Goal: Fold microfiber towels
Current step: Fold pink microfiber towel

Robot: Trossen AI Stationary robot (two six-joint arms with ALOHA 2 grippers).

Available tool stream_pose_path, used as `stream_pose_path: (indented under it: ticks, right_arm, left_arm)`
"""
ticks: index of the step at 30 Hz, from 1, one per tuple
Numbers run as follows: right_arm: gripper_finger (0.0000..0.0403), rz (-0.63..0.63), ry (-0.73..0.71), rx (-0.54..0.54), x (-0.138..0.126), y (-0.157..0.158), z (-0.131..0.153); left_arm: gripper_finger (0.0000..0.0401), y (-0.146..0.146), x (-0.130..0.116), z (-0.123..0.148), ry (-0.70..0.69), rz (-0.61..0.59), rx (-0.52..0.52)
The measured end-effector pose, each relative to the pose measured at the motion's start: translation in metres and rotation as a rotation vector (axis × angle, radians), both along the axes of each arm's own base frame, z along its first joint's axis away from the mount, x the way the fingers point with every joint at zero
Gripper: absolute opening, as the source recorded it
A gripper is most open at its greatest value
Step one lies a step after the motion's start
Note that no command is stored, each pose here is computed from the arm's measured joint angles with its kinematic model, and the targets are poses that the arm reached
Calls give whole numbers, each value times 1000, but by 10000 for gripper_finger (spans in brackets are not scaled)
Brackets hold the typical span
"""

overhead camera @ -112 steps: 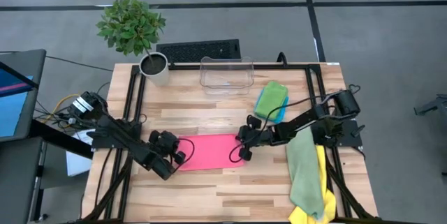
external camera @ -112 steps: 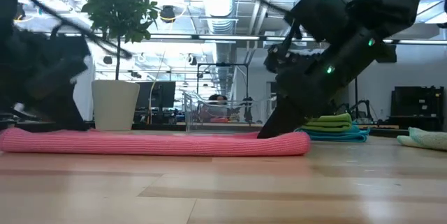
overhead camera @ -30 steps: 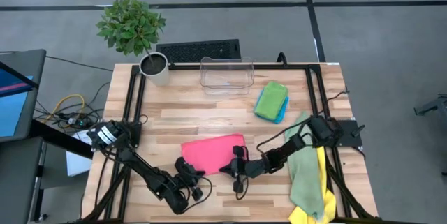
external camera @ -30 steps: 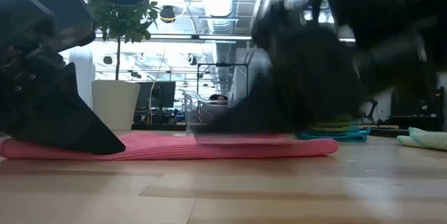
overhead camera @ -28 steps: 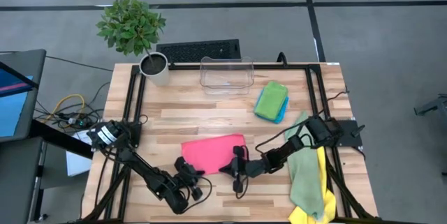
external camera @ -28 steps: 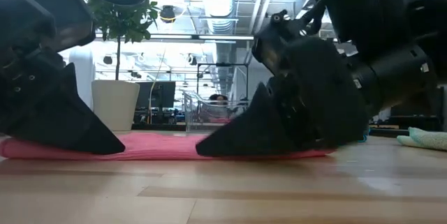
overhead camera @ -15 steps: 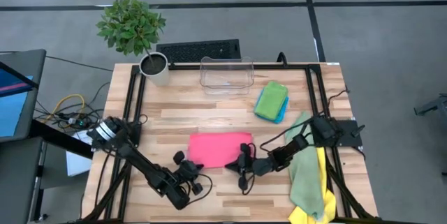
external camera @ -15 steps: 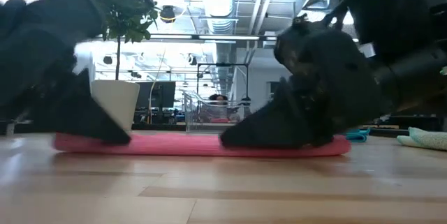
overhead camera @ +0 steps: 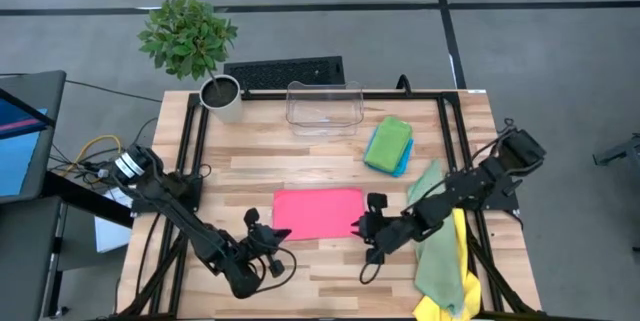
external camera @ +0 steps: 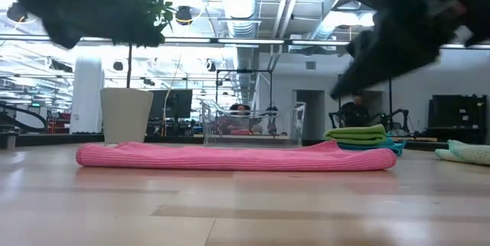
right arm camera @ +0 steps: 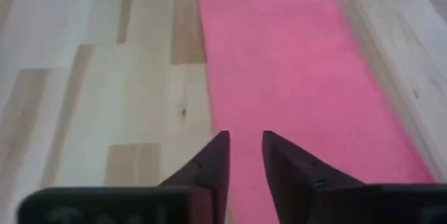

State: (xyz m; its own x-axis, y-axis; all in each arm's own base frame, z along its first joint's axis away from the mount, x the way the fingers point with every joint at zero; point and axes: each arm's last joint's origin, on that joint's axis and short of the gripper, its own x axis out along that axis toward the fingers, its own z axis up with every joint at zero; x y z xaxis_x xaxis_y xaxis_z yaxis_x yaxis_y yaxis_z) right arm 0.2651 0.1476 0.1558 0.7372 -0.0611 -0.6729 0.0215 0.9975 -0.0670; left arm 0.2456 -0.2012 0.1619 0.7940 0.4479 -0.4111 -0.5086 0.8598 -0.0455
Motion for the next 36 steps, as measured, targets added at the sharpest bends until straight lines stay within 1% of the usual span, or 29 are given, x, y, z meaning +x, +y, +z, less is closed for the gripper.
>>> stream_pose_path:
  ticks: [3,6,8,12,14,17,20,22,23,26,27,32,36]
  right_arm:
    - [132,-6,-12,7,-3,5,1]
    - [134,-46,25,-16,-7,6,-16]
    - [127,-76,48,-26,-9,9,-28]
    - [106,-89,102,-31,-10,18,-57]
    - [97,-120,94,-42,-9,21,-67]
    - [86,-136,79,-50,-9,25,-75]
    - [78,-130,69,-38,-11,26,-67]
    - [75,-101,84,-70,-17,23,-56]
    - [74,-86,74,-78,-19,21,-48]
    - [76,-70,-9,-26,-20,21,-13]
    - [77,-69,-8,-29,-22,19,-8]
    - [95,-46,19,-27,-26,19,-7]
    - [120,-30,99,-80,-26,22,-32]
  left_arm:
    - [0,1,-1,-17,9,27,-14]
    - [0,1,0,-32,17,54,-30]
    - [0,1,0,-40,29,61,-25]
    - [0,0,1,-52,60,64,-45]
    - [0,0,1,-55,68,62,-54]
    - [0,0,1,-57,83,59,-59]
    - [0,0,2,-57,84,59,-61]
    - [0,0,2,-57,84,59,-62]
    - [0,0,2,-57,87,58,-65]
    - [0,0,2,-57,88,57,-68]
    - [0,0,2,-57,87,57,-67]
    - [0,0,2,-57,86,58,-66]
    - [0,0,2,-57,85,59,-64]
